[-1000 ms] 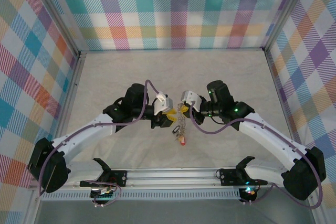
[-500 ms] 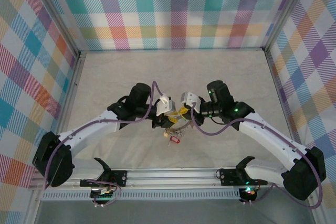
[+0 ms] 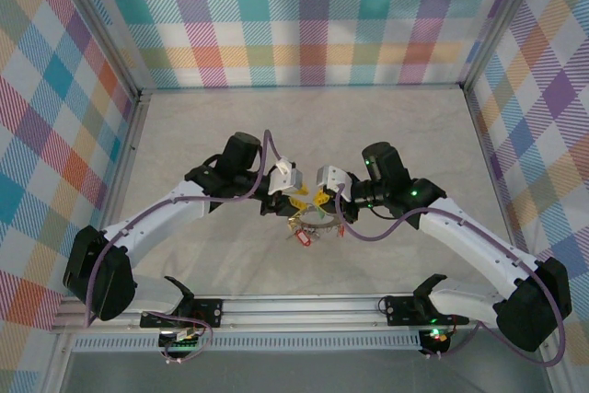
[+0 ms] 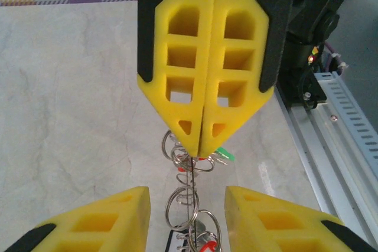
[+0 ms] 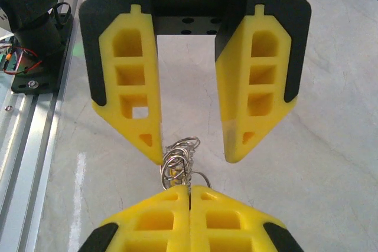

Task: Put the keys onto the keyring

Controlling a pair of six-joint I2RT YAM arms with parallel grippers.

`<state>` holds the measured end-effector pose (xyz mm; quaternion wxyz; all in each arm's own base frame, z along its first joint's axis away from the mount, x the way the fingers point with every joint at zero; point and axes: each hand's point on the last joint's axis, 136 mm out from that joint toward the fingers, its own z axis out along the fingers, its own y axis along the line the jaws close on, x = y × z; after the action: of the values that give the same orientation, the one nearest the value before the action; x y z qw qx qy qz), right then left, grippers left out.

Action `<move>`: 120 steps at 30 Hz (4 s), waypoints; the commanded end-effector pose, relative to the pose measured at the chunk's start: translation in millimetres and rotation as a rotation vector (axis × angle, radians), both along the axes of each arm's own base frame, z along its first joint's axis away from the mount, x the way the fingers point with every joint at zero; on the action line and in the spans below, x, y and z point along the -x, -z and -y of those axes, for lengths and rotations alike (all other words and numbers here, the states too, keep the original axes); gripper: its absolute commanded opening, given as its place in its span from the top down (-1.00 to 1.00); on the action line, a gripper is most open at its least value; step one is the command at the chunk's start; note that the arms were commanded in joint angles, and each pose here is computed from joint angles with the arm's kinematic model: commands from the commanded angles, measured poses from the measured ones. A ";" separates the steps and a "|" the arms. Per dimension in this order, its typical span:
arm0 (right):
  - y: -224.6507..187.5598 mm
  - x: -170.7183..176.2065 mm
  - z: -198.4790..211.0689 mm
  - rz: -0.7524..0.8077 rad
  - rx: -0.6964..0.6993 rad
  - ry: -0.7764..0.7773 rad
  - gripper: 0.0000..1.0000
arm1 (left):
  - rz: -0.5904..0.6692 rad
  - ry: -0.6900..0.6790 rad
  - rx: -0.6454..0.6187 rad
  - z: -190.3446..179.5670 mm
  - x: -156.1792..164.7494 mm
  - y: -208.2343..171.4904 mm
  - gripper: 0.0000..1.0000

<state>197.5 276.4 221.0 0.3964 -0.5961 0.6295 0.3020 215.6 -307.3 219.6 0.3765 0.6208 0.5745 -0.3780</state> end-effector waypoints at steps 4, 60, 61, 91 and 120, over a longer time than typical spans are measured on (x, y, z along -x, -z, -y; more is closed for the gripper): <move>-22.5 6.3 -4.7 0.074 -0.048 -0.077 1.00 | 0.023 0.078 0.029 0.6 8.3 -2.1 0.24; -25.9 11.3 -4.4 0.212 -0.030 -0.180 1.00 | 0.029 0.045 0.043 12.7 7.1 2.3 1.00; -24.6 12.7 -3.0 0.213 -0.027 -0.180 1.00 | 0.022 0.026 0.045 11.4 4.0 0.6 1.00; -21.7 19.2 -3.8 0.209 -0.050 -0.207 1.00 | -0.045 0.074 0.063 -8.0 21.4 -15.7 0.46; -41.3 18.9 -17.2 0.373 -0.140 -0.323 1.00 | -0.061 0.209 0.069 16.6 24.3 -7.6 0.65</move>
<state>178.8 286.3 232.8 0.4541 -0.6997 0.4701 0.2884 197.2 -321.8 215.7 0.3378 0.6410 0.5343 -0.4354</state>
